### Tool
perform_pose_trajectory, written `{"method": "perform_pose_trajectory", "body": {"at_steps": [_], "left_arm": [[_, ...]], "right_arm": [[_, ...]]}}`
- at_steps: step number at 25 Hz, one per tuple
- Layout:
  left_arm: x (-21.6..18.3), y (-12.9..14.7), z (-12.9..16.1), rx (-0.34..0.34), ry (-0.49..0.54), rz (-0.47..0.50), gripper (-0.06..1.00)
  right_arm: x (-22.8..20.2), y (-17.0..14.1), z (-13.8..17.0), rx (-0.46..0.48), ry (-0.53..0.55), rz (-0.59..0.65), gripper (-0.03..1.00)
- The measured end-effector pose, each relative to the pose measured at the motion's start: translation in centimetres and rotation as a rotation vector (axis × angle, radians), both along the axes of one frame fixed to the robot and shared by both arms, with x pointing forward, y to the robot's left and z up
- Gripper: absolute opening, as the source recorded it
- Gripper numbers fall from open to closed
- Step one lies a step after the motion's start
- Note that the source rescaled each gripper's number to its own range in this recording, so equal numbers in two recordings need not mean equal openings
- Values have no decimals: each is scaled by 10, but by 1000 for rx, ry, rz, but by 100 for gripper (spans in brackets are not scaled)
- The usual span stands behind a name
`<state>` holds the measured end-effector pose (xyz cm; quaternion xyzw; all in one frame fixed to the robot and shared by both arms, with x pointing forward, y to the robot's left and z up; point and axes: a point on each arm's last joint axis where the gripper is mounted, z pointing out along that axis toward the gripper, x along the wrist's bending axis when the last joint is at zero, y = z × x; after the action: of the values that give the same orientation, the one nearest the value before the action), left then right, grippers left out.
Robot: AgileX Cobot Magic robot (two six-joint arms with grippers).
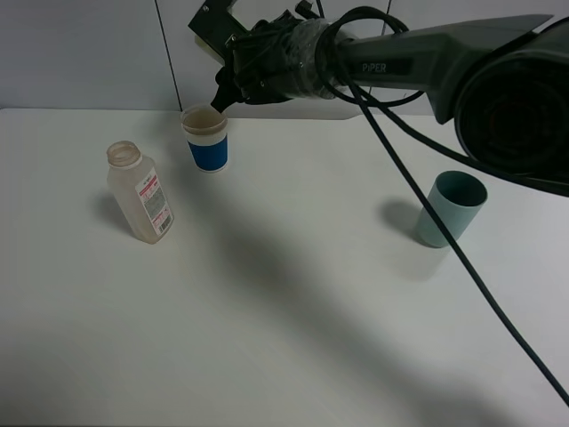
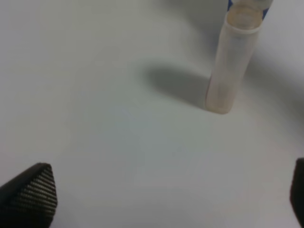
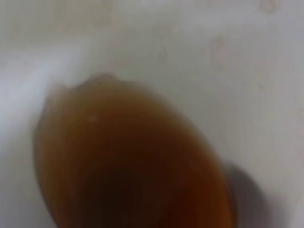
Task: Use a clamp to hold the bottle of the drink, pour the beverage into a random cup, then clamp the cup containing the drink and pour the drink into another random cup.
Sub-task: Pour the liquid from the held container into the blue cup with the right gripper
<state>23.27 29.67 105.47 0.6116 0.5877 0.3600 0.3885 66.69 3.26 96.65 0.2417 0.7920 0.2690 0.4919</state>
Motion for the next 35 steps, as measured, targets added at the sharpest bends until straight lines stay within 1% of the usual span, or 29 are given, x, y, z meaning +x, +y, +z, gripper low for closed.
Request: {"method": "perform_pose_trajectory", "body": {"at_steps": [6,8,12,16,19,28,32,35], "left_arm": [[0,0,0,0,0,0,100],[0,0,0,0,0,0,100],[0,0,0,0,0,0,100],[0,0,0,0,0,0,100],[0,0,0,0,0,0,100],[0,0,0,0,0,0,100],[0,0,0,0,0,0,100],[0,0,0,0,0,0,100]], "right_arm": [[4,1,-5,-78,-27,-28,3],[4,3,-3,-89,-38,-27,3],[0,18,-3,-116,-66,8,3],[-3,24,-8,-169,-77,39,3],[-3,23,-11,-222,-83,49,3],[-4,23,-11,-341,-106,53,3],[-4,21,-10,-358,-109,42,3],[-4,21,-10,-392,-114,49,3]]}}
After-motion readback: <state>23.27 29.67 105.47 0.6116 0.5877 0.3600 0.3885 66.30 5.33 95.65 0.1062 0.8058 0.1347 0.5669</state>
